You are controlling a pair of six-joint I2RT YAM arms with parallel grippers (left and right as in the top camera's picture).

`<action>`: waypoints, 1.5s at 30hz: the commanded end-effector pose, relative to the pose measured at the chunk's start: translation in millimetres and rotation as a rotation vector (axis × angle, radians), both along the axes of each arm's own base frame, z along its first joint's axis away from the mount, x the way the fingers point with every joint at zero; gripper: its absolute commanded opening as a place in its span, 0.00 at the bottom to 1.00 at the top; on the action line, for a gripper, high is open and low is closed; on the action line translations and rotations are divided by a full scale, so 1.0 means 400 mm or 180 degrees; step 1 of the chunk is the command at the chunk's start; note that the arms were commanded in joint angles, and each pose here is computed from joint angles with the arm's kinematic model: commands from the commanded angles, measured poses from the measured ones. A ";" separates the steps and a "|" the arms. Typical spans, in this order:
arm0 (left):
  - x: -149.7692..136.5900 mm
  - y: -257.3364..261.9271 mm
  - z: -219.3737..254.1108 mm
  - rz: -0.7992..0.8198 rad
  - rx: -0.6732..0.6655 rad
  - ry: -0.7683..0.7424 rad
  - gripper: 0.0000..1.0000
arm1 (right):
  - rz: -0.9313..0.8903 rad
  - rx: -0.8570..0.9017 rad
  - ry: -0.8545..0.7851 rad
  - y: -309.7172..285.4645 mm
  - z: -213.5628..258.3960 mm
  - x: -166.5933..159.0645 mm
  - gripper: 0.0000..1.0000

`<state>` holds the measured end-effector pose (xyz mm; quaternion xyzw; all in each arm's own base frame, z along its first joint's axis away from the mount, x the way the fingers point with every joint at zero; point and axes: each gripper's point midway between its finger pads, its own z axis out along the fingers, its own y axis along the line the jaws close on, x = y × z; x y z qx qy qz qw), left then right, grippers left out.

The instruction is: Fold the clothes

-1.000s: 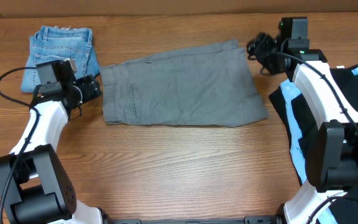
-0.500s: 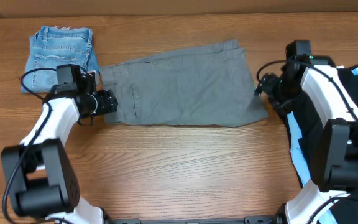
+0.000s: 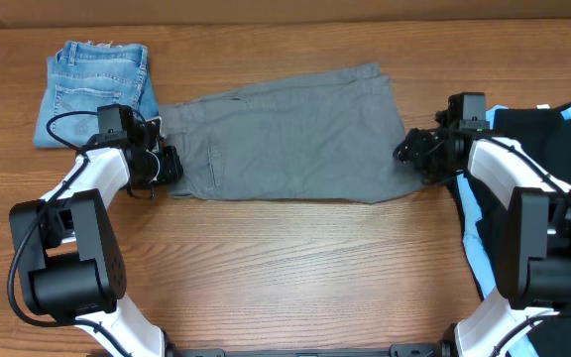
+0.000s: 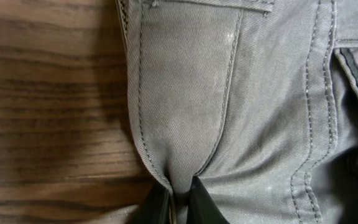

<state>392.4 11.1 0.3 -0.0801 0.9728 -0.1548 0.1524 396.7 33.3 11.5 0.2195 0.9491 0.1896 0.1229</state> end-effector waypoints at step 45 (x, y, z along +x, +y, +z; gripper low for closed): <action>-0.030 -0.025 0.280 -0.0445 -0.0036 -0.0631 0.75 | 0.0567 -0.0040 -0.1330 0.123 0.086 0.205 0.65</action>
